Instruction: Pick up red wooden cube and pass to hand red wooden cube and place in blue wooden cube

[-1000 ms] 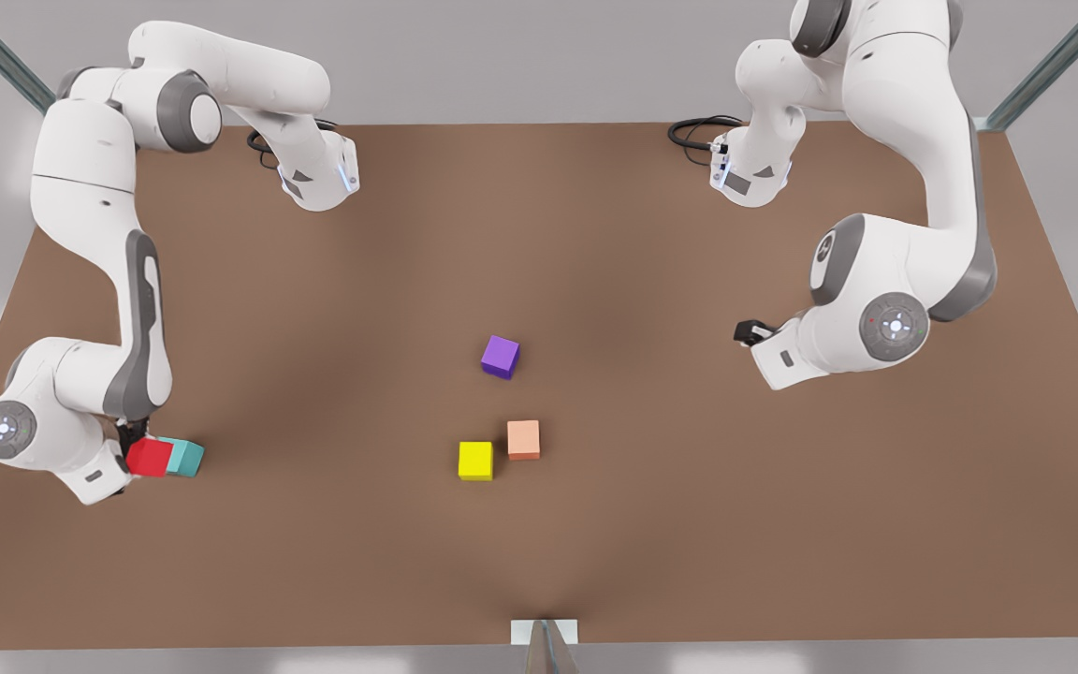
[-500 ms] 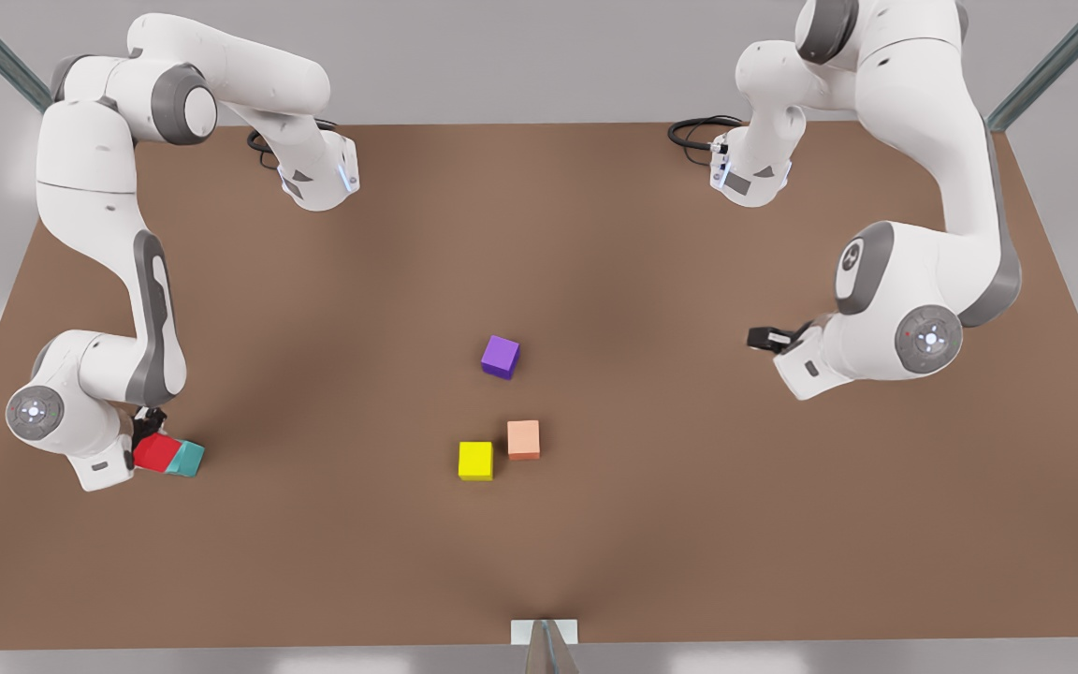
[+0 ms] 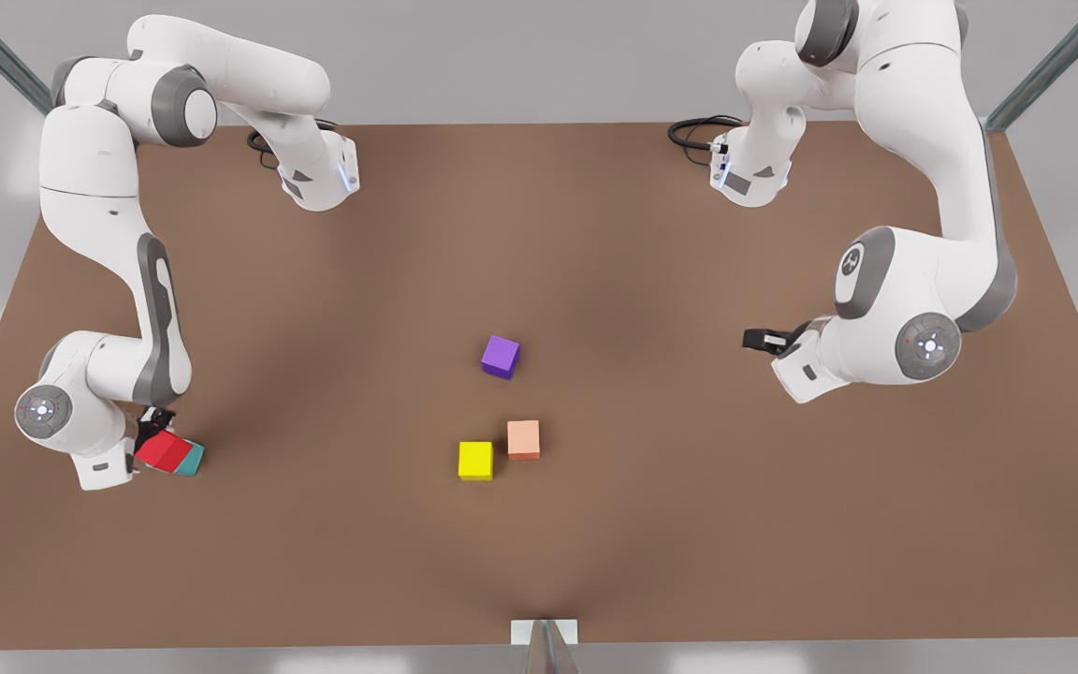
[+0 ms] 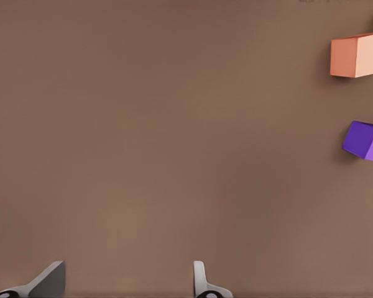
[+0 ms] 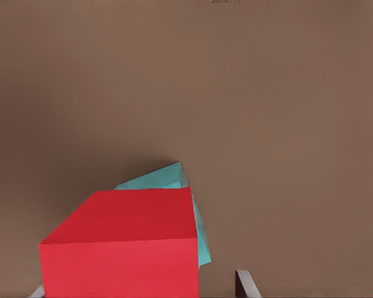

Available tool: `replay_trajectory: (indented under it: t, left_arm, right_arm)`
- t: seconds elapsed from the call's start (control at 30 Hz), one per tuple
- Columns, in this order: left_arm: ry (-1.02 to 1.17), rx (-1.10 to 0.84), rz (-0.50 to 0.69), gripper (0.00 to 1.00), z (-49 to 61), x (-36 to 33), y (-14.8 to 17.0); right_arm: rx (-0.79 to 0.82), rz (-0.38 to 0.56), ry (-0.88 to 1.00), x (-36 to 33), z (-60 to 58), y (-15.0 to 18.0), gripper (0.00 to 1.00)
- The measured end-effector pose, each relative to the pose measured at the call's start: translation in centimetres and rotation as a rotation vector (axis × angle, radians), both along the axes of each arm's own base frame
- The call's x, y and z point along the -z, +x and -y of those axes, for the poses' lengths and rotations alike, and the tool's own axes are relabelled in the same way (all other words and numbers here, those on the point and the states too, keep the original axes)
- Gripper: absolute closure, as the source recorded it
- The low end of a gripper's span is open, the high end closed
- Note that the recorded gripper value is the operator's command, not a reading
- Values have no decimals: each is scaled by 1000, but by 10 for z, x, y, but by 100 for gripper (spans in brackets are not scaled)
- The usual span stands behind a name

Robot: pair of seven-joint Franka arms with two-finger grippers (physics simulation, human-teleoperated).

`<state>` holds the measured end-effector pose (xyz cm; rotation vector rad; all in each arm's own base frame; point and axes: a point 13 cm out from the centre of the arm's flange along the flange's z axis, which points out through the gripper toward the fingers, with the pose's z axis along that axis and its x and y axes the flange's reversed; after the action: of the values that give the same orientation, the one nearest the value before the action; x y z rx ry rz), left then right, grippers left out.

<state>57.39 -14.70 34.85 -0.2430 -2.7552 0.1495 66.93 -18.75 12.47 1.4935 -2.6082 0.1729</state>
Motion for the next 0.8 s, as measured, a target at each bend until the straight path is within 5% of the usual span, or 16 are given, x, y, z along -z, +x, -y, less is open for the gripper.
replay_trajectory:
  t: [0.43,0.57,0.67,0.8]
  left_arm:
    - [4,-15,-3,0,0,1,0]
    - [4,-17,0,0,0,-3,-1]
    - [7,-18,-8,0,-1,-4,-3]
    - [10,-14,-21,0,2,0,-5]
  right_arm:
    - [53,8,1,-40,-4,-1,3]
    - [186,40,95,-104,-26,18,0]
    - [327,-32,158,-99,-64,13,0]
    - [418,32,85,-215,-101,28,0]
